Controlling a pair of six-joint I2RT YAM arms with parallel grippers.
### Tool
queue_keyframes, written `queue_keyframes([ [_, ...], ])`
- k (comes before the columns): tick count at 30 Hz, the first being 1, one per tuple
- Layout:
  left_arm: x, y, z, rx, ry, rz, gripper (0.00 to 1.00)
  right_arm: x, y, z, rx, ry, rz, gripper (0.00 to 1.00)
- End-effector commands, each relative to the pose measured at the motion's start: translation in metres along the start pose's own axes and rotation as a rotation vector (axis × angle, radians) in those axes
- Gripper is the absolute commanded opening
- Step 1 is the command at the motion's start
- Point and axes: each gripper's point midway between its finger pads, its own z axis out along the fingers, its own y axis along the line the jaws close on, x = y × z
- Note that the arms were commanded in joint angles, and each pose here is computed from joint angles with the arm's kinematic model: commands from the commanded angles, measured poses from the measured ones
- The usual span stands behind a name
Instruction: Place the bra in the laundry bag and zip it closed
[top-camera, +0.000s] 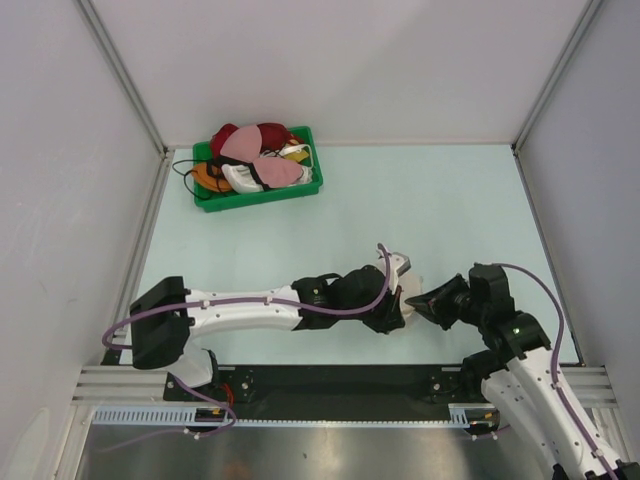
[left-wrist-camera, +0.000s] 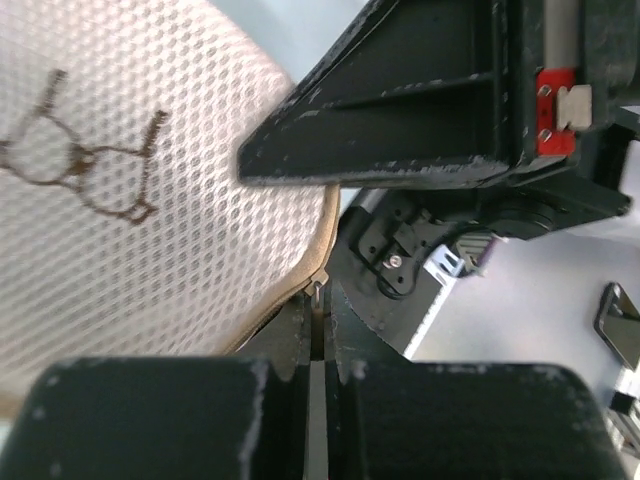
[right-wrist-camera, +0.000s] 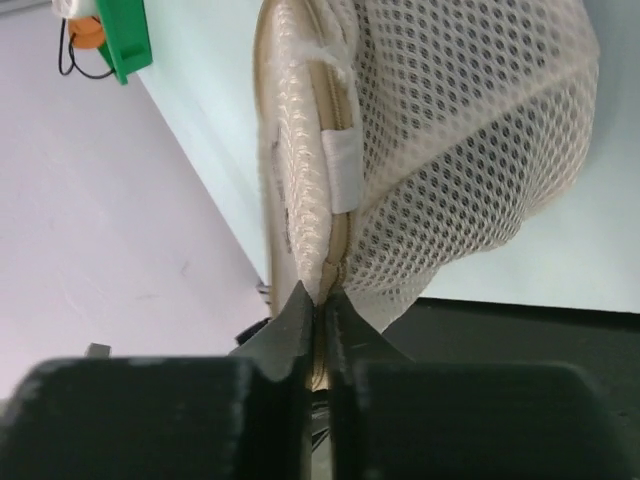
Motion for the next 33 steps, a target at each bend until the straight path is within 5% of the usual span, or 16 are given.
queue_keyframes([
  [1, -0.006, 0.037, -0.005, -0.123, -0.028, -0.027, 0.00, -0.016, 0.019, 0.005, -0.040, -0.023, -0.050, 0.00],
  [9, -0.006, 0.179, -0.065, -0.440, -0.081, -0.123, 0.00, -0.022, 0.035, 0.020, -0.092, 0.092, -0.233, 0.00],
  [16, -0.023, 0.140, -0.089, -0.314, -0.135, -0.021, 0.00, -0.034, 0.075, 0.044, -0.125, 0.189, -0.399, 0.00],
  [23, -0.025, 0.035, -0.076, -0.033, -0.156, -0.027, 0.00, -0.042, 0.136, 0.090, -0.096, 0.274, -0.550, 0.02],
  [28, -0.031, 0.021, -0.045, -0.018, -0.129, -0.053, 0.00, -0.062, 0.125, 0.114, 0.024, 0.246, -0.570, 0.29],
  [33, -0.043, 0.030, -0.029, -0.079, -0.126, -0.052, 0.00, -0.093, 0.093, 0.083, 0.209, 0.061, -0.649, 0.74],
])
